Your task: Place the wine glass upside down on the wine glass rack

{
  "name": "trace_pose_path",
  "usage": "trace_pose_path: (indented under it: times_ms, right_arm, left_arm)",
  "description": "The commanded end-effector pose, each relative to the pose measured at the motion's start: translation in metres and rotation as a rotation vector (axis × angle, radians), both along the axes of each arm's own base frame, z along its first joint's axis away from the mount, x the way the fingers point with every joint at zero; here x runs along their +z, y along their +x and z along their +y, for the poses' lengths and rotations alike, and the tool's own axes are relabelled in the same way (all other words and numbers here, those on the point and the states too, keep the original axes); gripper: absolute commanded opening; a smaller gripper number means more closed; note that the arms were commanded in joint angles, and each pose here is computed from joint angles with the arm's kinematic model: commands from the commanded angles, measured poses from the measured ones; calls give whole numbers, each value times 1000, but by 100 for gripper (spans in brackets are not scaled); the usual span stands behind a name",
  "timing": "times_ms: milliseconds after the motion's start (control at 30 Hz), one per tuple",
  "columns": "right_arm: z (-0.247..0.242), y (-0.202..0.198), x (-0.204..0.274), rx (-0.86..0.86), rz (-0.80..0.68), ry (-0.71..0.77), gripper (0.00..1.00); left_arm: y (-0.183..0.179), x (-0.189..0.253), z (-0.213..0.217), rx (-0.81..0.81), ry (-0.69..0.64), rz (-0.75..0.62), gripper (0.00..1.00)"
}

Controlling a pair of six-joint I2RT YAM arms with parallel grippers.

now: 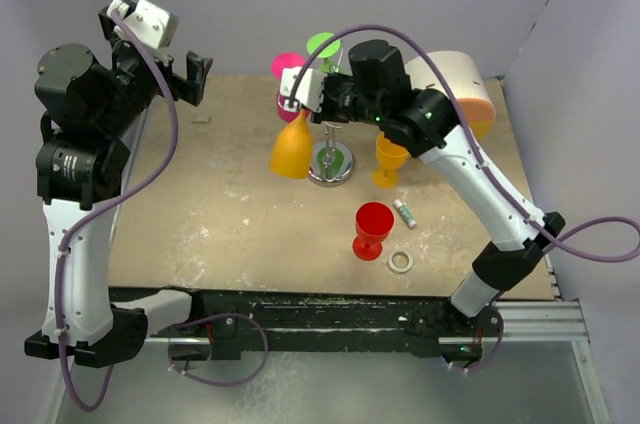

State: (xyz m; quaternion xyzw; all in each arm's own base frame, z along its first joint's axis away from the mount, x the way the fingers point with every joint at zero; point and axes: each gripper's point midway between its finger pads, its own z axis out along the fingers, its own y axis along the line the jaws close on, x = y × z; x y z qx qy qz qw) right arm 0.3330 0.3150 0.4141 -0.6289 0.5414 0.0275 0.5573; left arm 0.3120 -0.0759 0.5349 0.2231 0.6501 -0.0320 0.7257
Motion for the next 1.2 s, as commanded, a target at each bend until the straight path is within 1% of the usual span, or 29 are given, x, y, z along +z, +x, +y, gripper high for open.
trace_pose_path:
  times_ms: [0,167,267,467,733,1167]
  right_arm:
    - [-5,19,6,-113,-131,-54,0]
    - [-7,31,-6,-188,-205,-149,0]
    - [-7,37,-5,-220,-235,-164,0]
    - [-8,47,-5,-281,-282,-174,0]
    - [-3,55,-5,-318,-317,-163,0]
    - [7,56,-6,-305,-324,-144,0]
  left_arm:
    - [4,10,8,34,0,-46,99]
    - [1,13,10,39,6,-58,99]
    - [0,14,10,40,8,-59,99]
    - [0,12,9,35,10,-56,99]
    - [-2,11,9,34,17,-56,99]
    - [-1,9,8,24,19,-51,99]
